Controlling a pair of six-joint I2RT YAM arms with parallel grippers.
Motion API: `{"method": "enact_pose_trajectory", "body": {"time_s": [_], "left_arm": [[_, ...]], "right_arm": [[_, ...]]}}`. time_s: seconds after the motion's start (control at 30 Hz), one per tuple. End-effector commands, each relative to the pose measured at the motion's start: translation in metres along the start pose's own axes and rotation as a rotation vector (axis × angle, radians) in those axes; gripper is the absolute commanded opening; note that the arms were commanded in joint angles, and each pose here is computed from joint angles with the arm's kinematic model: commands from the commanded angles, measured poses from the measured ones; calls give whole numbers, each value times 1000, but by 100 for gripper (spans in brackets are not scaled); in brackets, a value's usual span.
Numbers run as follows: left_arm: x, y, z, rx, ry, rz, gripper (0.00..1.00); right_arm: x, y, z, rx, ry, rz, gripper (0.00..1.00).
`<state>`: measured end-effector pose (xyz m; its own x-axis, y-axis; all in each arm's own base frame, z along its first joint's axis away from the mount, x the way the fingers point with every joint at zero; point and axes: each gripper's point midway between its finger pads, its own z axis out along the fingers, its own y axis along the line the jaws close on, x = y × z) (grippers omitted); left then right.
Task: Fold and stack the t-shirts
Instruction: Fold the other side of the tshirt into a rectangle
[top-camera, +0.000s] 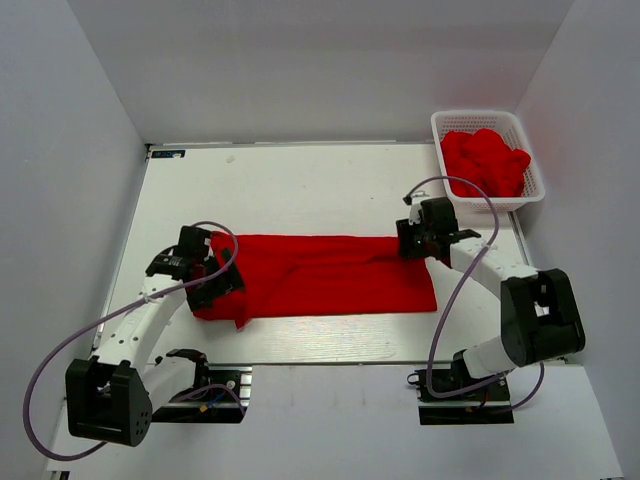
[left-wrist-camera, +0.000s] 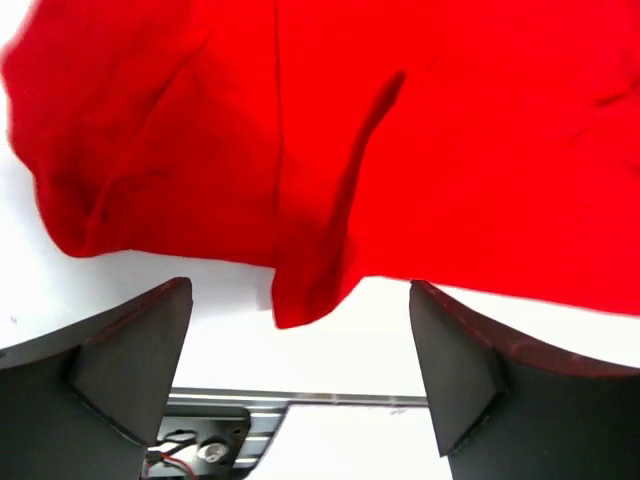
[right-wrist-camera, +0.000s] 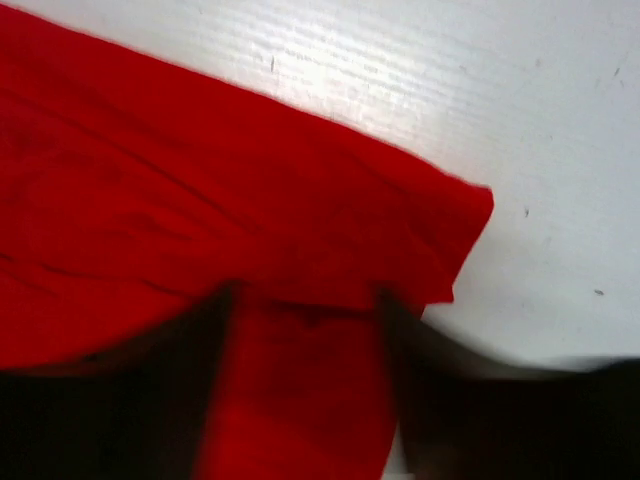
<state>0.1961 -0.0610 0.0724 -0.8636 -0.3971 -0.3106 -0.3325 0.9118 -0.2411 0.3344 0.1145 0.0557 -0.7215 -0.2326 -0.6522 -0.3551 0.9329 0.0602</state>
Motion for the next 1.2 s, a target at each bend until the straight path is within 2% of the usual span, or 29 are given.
{"method": "enact_pose_trajectory", "body": {"time_s": [0.0,0.03,0.07,0.13,0.27,0.4,0.43,0.47,0.63,0.67,0.8,1.17], "left_arm": [[-35,-4,-20,-16,-127,11,100],[-45,-8,-26,-10,-159,10,100],[-48,-7,-25,-27,-157,20,100],[-66,-18,-28,-3,-200,35,100],[-89,-36,-19,38,-222,48,100],[-102,-48,9,60,-197,62,100],[-107,-56,14,93,-206,65,100],[-108,-59,21,102,-196,77,100],[-110,-69,61,100,-99,105,100],[-105,-66,76,76,-57,102,100],[-103,-68,95,90,-5,82,100],[-92,-42,104,-26,8,58,100]], "right_arm": [[19,2,-13,26,36,87,87],[18,3,-21,25,19,96,90],[26,4,-23,22,34,107,90],[16,10,-35,-5,-19,126,90],[-33,31,-50,-123,-152,126,90],[-54,52,-48,-219,-152,106,90],[-43,51,-33,-214,-90,108,90],[-56,56,-34,-214,-91,94,90],[-51,42,-11,-59,20,67,90],[-45,32,-8,16,55,64,90],[-29,25,1,113,135,32,90],[17,4,12,383,301,45,90]]}}
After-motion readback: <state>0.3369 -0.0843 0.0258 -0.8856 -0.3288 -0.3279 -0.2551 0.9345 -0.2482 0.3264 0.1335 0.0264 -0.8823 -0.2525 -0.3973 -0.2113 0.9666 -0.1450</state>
